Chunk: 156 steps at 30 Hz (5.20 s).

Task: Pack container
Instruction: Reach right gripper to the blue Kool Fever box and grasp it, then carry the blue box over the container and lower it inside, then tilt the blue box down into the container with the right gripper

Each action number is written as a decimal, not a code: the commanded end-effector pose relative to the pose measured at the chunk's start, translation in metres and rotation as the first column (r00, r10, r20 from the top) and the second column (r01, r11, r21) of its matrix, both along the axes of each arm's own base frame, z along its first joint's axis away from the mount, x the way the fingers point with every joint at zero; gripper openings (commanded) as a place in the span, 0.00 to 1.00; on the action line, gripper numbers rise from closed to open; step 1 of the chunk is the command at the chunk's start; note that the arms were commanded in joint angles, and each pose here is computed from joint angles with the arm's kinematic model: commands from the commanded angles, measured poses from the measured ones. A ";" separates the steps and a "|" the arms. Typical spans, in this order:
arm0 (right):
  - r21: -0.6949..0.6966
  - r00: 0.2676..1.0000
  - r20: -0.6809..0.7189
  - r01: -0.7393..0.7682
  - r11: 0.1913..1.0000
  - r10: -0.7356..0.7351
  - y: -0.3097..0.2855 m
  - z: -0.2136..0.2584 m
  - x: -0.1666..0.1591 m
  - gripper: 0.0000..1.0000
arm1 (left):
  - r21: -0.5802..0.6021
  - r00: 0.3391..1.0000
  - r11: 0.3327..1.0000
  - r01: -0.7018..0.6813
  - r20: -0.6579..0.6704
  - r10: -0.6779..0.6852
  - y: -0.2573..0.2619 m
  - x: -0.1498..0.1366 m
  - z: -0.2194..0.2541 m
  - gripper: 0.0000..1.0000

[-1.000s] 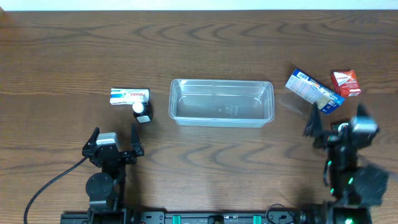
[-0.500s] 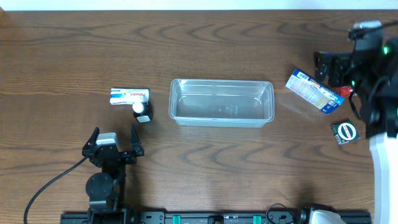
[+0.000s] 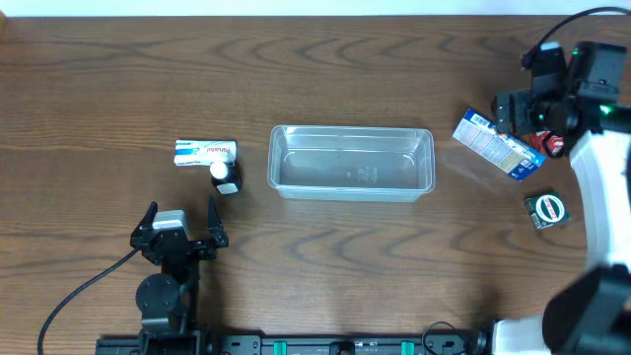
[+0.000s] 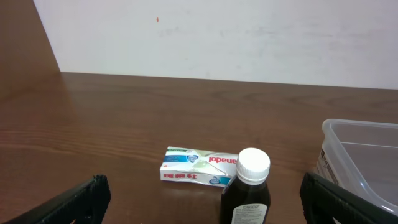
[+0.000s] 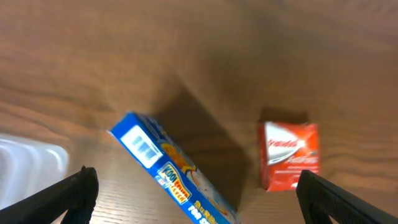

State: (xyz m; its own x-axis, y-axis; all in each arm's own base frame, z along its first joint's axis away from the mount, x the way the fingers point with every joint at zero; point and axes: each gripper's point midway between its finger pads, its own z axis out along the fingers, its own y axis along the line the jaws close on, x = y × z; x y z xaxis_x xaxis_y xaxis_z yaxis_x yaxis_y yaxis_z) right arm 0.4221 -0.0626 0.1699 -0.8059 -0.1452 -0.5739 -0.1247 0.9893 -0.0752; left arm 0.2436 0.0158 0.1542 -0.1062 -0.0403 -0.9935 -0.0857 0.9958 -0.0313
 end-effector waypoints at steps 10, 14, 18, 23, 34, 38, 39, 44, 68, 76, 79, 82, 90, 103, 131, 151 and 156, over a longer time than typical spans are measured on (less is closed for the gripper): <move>0.042 0.976 -0.214 -0.023 0.999 0.031 0.000 -0.083 0.001 0.89 | -0.002 0.999 1.000 -0.002 -0.045 0.002 0.000 0.000 -0.018 0.98; 0.048 0.968 -0.247 -0.021 0.999 0.032 0.000 -0.092 -0.003 0.64 | -0.002 0.999 1.000 -0.002 -0.045 0.002 0.000 0.000 -0.018 0.98; 0.042 0.968 -0.248 -0.018 0.999 0.028 -0.001 -0.093 -0.003 0.40 | -0.002 0.999 1.000 -0.002 -0.045 0.002 0.000 0.000 -0.018 0.98; 0.040 0.971 -0.239 -0.019 0.999 0.028 -0.001 -0.092 -0.001 0.29 | -0.002 0.999 1.000 -0.002 -0.045 0.002 0.000 0.000 -0.018 0.98; 0.056 0.982 -0.185 0.041 0.998 -0.030 -0.004 -0.060 0.016 0.01 | -0.002 0.999 1.000 -0.002 -0.045 0.002 0.000 0.000 -0.018 0.98; 0.053 0.988 -0.151 0.037 0.998 -0.029 -0.005 -0.027 0.021 0.01 | -0.002 0.999 1.000 -0.002 -0.045 0.002 0.000 0.000 -0.018 0.98; 0.052 0.990 -0.142 0.036 0.998 -0.028 -0.004 -0.018 0.022 0.01 | -0.002 0.999 1.000 -0.002 -0.045 0.002 0.000 0.000 -0.018 0.98; 0.048 0.992 -0.065 -0.103 0.994 0.106 0.024 0.039 0.017 0.01 | -0.002 0.999 1.000 -0.002 -0.045 0.002 0.000 0.000 -0.018 0.98; -0.268 0.230 -0.095 -0.943 0.197 0.969 0.252 0.085 -0.079 0.01 | -0.002 0.999 1.000 -0.002 -0.045 0.002 0.000 0.000 -0.018 0.98; -0.106 0.237 -0.180 -0.970 0.221 0.955 0.266 0.029 -0.073 0.01 | -0.002 0.999 1.000 -0.002 -0.045 0.002 0.000 0.000 -0.018 0.98; -0.070 0.242 -0.199 -0.970 0.232 0.950 0.268 0.016 -0.072 0.01 | -0.002 0.999 1.000 -0.002 -0.045 0.002 0.000 0.000 -0.018 0.98; -0.052 0.240 -0.212 -0.971 0.234 0.948 0.269 0.008 -0.071 0.01 | -0.002 0.999 1.000 -0.002 -0.045 0.002 0.000 0.000 -0.018 0.98; -0.044 0.226 -0.221 -0.974 0.222 0.949 0.270 -0.011 -0.068 0.01 | -0.002 0.999 1.000 -0.002 -0.045 0.002 0.000 0.000 -0.018 0.98; -0.045 0.148 -0.245 -0.989 0.142 0.958 0.267 -0.054 -0.076 0.01 | -0.002 0.999 1.000 -0.002 -0.045 0.002 0.000 0.000 -0.018 0.98; -0.109 0.145 -0.222 -0.986 0.123 0.964 0.268 -0.089 -0.068 0.01 | -0.002 0.999 1.000 -0.002 -0.045 0.002 0.000 0.000 -0.018 0.98; -0.144 0.179 -0.262 -0.979 0.145 0.948 0.260 -0.091 -0.061 0.01 | -0.002 0.999 1.000 -0.003 -0.045 0.003 0.000 0.000 -0.018 0.98; -0.140 0.206 -0.268 -0.975 0.173 0.941 0.258 -0.091 -0.060 0.01 | -0.002 0.999 1.000 -0.002 -0.045 0.002 0.000 0.000 -0.018 0.98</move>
